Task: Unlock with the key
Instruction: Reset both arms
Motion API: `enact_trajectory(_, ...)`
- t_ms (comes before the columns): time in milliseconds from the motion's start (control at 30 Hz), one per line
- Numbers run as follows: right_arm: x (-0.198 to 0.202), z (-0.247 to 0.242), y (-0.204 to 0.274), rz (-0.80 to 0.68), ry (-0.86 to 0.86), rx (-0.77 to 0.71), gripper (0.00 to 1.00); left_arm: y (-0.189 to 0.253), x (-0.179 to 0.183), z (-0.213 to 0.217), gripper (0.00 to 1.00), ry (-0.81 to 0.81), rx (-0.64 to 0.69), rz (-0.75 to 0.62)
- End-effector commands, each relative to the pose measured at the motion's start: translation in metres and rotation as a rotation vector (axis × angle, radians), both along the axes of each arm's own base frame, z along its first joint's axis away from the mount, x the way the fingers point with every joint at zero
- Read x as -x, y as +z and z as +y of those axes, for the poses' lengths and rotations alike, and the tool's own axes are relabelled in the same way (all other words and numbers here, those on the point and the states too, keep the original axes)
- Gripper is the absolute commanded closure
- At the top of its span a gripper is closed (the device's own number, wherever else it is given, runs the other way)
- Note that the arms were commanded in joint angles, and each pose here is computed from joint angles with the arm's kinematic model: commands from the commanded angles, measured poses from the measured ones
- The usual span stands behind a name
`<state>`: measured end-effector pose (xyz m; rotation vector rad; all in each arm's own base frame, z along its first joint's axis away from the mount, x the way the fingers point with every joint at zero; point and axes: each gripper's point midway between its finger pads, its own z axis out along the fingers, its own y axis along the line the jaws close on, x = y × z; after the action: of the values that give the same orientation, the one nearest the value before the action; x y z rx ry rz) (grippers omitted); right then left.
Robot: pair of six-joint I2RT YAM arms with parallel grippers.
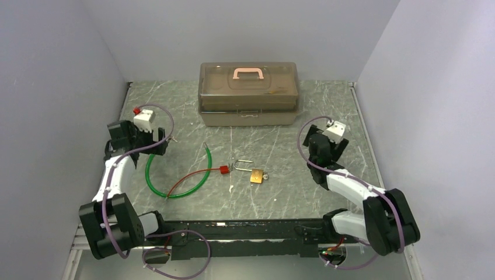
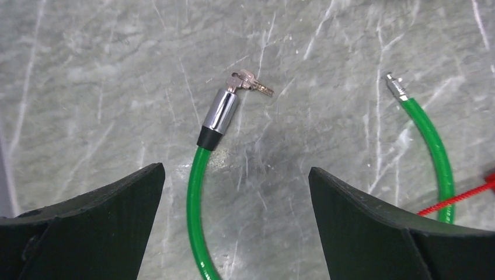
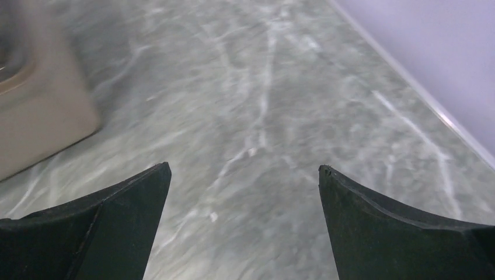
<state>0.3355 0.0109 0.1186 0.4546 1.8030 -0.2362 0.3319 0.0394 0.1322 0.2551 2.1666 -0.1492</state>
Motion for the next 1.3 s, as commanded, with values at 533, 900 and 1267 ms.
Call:
enact_trajectory(533,-0.025,-0.072,-0.011,-0.117,-0.111,0.112,0.01,-0.008,-0.028,-0.002,0.01,0.051,0.032,-0.439)
enact_trajectory(900,-0.019,-0.053,-0.011,-0.181,0.041,0.134,0.00,0.004,-0.020,-0.025,0.00,0.057,0.073,-0.619)
enact_trajectory(1267,-0.030,-0.060,-0.023,-0.146,0.048,0.100,0.00,-0.009,-0.033,-0.044,0.01,0.012,-0.016,-0.574)
